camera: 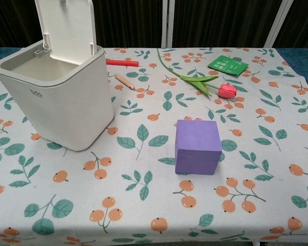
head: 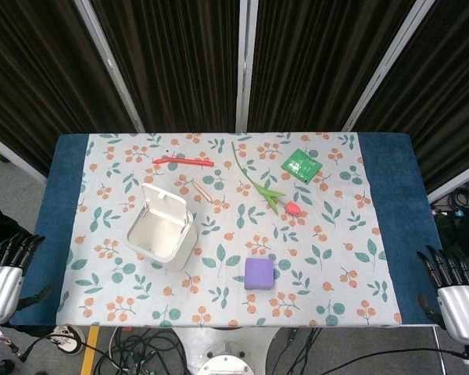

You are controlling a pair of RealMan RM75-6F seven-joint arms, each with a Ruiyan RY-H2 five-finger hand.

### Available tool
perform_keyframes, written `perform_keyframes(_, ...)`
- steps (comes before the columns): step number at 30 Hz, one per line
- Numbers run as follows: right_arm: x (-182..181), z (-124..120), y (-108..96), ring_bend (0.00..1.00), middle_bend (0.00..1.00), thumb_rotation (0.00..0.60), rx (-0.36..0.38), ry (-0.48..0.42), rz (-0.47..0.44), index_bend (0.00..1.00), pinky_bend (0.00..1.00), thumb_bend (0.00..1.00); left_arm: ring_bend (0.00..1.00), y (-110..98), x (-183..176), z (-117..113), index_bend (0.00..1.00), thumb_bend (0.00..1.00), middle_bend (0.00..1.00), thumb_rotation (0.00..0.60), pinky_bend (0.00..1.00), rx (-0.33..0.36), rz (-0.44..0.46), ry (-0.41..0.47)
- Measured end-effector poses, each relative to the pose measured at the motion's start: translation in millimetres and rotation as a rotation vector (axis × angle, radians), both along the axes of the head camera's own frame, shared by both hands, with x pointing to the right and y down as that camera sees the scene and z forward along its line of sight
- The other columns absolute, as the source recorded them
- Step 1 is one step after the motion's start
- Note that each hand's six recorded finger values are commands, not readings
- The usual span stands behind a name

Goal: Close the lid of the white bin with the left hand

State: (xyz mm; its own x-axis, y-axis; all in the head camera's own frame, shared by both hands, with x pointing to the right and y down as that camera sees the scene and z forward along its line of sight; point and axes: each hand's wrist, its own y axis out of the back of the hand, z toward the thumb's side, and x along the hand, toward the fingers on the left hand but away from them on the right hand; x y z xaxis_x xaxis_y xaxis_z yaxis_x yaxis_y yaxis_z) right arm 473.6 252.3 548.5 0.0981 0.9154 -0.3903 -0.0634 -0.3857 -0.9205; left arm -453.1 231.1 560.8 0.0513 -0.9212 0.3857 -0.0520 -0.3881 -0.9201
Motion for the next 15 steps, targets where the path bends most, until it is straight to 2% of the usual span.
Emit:
perform_keyframes(9, 3.6, 5.3, 2.2, 0.00, 0.00, 0.600, -0.031, 0.012, 0.013, 0.00, 0.00, 0.26, 0.03, -0.2, 2.1, 1.2, 0.11, 0.17, 0.12, 0.600, 0.11, -0.008, 0.017, 0.003)
perform_keyframes(12, 3.4, 4.5, 0.8, 0.00, 0.00, 0.600, -0.024, 0.007, 0.012, 0.00, 0.00, 0.26, 0.03, -2.7, 5.3, -1.8, 0.11, 0.25, 0.13, 0.600, 0.12, 0.008, 0.023, 0.027)
perform_keyframes(15, 2.7, 3.9, 0.6, 0.00, 0.00, 0.600, -0.024, 0.005, 0.009, 0.00, 0.00, 0.26, 0.04, -5.5, 9.3, -5.0, 0.11, 0.41, 0.14, 0.600, 0.14, 0.023, 0.041, 0.044)
